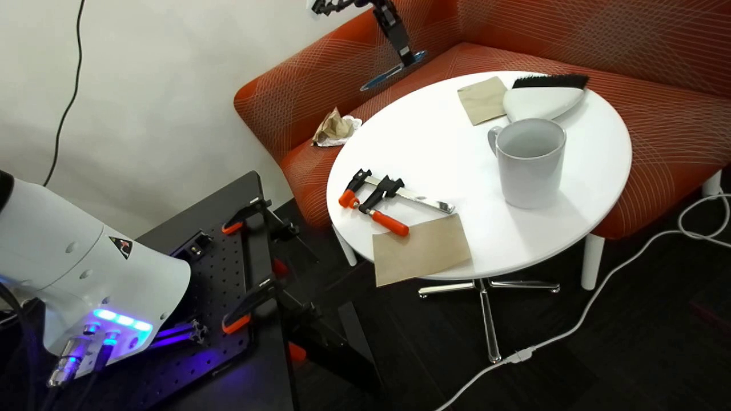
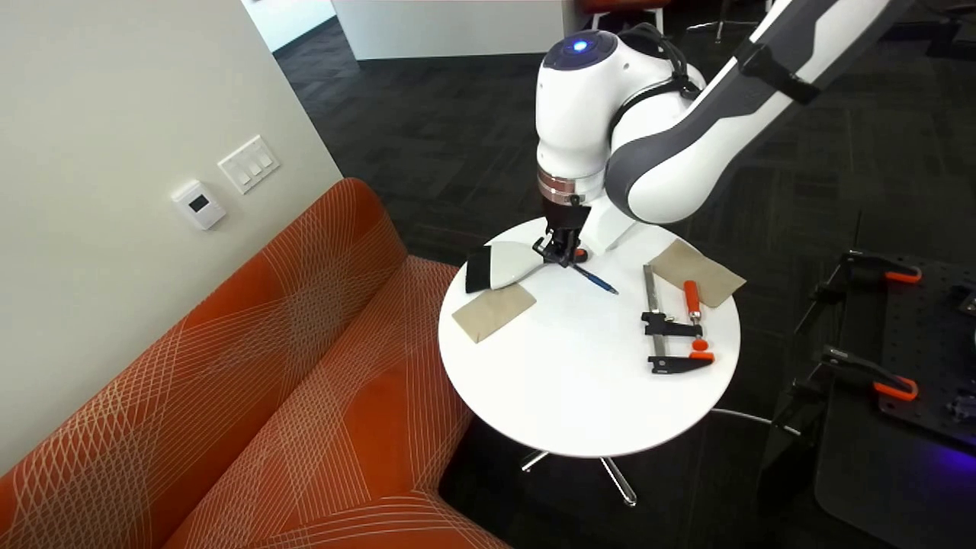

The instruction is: Remove the pen from the mug, move the mug forward then put the pen back into the mug.

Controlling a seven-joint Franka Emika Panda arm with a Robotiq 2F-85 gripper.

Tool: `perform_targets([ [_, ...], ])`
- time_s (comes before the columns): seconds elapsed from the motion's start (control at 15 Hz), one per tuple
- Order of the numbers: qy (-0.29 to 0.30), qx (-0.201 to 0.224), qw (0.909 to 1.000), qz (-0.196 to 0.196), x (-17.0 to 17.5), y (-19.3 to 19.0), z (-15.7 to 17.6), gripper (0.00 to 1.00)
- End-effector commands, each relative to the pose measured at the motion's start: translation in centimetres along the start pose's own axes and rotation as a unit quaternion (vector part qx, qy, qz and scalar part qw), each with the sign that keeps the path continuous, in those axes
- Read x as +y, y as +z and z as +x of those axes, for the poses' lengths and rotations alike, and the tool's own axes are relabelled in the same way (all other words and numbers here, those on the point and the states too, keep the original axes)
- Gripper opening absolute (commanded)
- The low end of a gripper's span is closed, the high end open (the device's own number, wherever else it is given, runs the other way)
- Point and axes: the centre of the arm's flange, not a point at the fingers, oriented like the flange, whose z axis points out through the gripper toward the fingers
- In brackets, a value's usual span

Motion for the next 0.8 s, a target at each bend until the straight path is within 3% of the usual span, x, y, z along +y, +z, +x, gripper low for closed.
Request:
perform_targets([
  [0.0, 0.063, 0.042, 0.9969, -0.021, 1.0, 0.7, 1.3, 0.04],
  [0.33, 0.140, 0.111, 0.9815, -0.070, 3.6, 1.4, 3.1, 0.04],
  [0.73, 0.215, 0.201, 0.9461, -0.134, 5.4, 1.8, 4.7, 0.04],
])
